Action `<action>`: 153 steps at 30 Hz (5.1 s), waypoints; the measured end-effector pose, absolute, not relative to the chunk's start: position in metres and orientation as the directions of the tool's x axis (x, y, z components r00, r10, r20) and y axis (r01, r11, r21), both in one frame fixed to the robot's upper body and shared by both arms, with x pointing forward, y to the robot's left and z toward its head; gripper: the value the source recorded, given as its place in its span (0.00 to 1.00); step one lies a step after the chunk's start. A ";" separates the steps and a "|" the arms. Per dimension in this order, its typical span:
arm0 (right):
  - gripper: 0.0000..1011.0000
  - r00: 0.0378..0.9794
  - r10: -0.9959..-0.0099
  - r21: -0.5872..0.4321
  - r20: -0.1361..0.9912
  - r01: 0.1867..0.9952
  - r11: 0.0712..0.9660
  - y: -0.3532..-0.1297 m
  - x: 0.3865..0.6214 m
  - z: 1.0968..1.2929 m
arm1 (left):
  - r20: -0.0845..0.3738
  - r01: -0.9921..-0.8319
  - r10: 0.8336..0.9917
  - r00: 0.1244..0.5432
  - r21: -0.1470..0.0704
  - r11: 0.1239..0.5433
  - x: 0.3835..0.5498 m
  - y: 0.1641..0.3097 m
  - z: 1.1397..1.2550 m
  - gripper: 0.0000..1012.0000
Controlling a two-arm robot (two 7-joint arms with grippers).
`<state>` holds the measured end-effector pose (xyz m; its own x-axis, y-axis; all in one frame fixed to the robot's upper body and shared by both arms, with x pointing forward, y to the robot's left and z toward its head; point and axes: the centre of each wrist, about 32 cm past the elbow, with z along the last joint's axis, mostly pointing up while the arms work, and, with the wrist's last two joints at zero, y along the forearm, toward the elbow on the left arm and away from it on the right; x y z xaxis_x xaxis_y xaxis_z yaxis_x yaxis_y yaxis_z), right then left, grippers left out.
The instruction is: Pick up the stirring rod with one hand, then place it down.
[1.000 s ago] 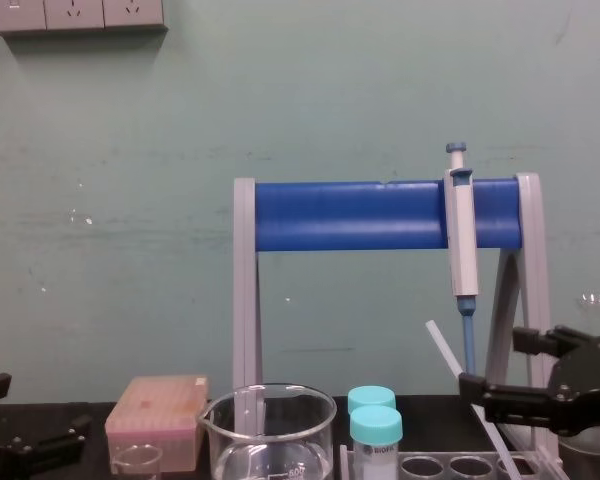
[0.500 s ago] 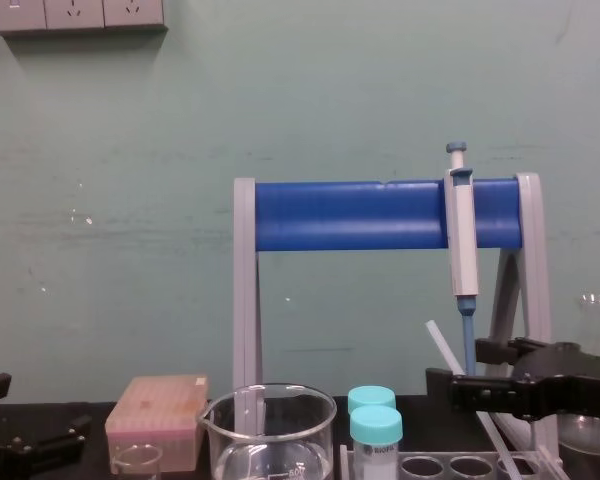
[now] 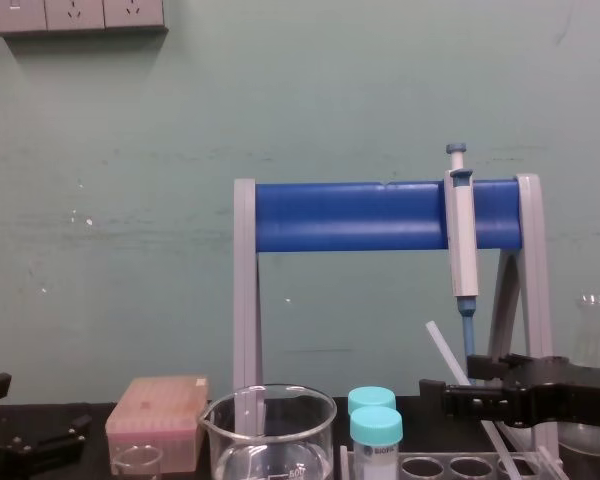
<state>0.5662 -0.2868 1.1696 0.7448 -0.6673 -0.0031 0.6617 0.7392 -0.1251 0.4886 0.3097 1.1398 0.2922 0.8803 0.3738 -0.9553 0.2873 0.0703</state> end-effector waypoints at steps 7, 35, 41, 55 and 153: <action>0.99 0.745 -0.667 -0.124 -0.002 0.662 0.740 -0.287 0.566 1.170 | 0.374 -0.955 0.880 0.292 0.070 0.287 0.489 0.310 1.140 0.99; 0.42 0.746 -0.665 -0.122 0.001 0.661 0.741 -0.287 0.566 1.170 | 0.374 -0.955 0.880 0.292 0.070 0.287 0.489 0.310 1.140 0.99; 0.22 0.746 -0.665 -0.121 0.002 0.661 0.741 -0.287 0.566 1.170 | 0.374 -0.955 0.880 0.292 0.070 0.287 0.489 0.310 1.140 0.99; 0.07 0.746 -0.665 -0.121 0.002 0.661 0.741 -0.287 0.566 1.170 | 0.374 -0.955 0.880 0.292 0.070 0.287 0.489 0.310 1.140 0.99; 0.07 0.670 -0.708 0.322 0.224 0.635 0.702 -0.291 0.543 1.177 | 0.374 -0.955 0.880 0.292 0.070 0.287 0.489 0.310 1.140 0.99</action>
